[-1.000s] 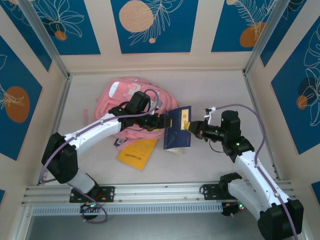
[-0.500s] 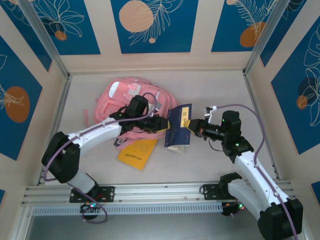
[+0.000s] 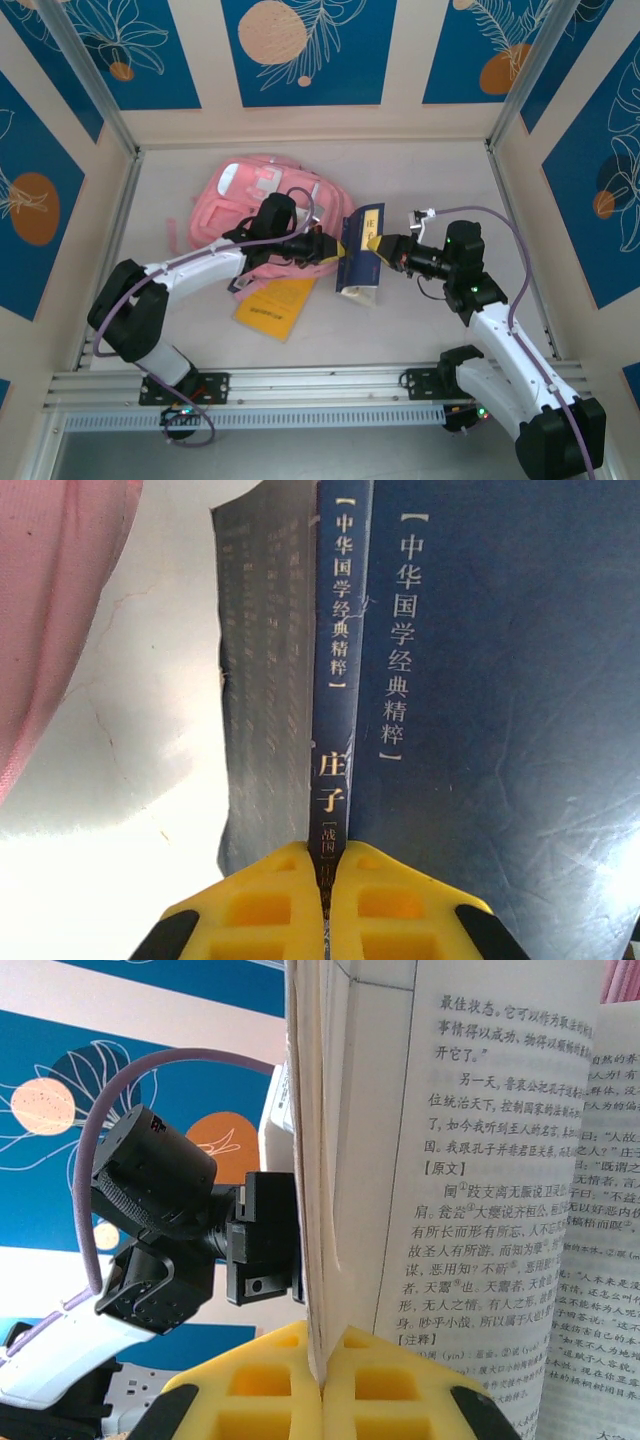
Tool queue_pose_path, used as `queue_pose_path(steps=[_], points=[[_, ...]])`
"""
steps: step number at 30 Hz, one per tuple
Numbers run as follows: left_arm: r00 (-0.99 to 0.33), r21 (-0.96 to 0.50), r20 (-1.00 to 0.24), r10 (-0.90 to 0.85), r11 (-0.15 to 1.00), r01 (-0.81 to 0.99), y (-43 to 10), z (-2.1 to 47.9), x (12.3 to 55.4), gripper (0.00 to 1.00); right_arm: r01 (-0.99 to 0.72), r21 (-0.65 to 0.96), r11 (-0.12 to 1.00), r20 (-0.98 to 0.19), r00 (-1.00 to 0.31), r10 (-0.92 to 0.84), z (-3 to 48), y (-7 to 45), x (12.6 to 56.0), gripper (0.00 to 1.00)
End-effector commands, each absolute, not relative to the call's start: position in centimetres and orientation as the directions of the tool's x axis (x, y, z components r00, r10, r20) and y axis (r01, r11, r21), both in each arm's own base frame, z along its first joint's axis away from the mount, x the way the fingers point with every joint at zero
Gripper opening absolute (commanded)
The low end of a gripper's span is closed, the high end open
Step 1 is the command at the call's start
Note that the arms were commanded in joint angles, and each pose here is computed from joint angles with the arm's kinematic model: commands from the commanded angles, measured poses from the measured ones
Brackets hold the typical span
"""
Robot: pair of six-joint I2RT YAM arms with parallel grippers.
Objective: Pack the student bag
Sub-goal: Pass the book.
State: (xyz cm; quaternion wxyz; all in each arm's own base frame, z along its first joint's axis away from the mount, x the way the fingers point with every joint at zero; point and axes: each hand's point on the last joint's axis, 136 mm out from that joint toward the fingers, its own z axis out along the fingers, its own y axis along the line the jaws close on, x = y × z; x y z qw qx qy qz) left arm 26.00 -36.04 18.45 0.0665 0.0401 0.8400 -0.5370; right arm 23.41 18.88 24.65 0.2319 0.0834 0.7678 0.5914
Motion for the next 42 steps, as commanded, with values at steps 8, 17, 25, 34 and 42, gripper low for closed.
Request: queue_pose_path(steps=[8,17,25,34,42], points=[[-0.961,-0.870,-0.277,-0.004,0.425,0.249,-34.3,21.1,26.2,0.00,-0.059,0.934,0.353,-0.214,-0.884,0.417,20.4,18.0,23.3,0.11],[-0.961,-0.786,-0.276,0.001,0.575,0.226,-32.0,16.9,26.2,0.00,0.058,0.903,0.427,-0.144,-0.893,0.427,14.4,17.5,23.1,0.41],[-0.963,-0.730,-0.268,0.006,0.651,0.207,-30.9,14.2,26.3,0.00,0.183,0.832,0.523,-0.065,-0.905,0.420,9.2,17.0,23.5,0.62],[-0.966,-0.725,-0.256,0.022,0.657,0.207,-31.0,13.3,26.3,0.01,0.191,0.825,0.532,0.012,-0.947,0.321,6.2,20.0,25.8,0.48],[-0.975,-0.752,-0.217,0.043,0.630,0.196,-31.9,12.7,26.1,0.26,0.118,0.826,0.551,-0.028,-0.968,0.250,6.6,22.3,26.3,0.39]])
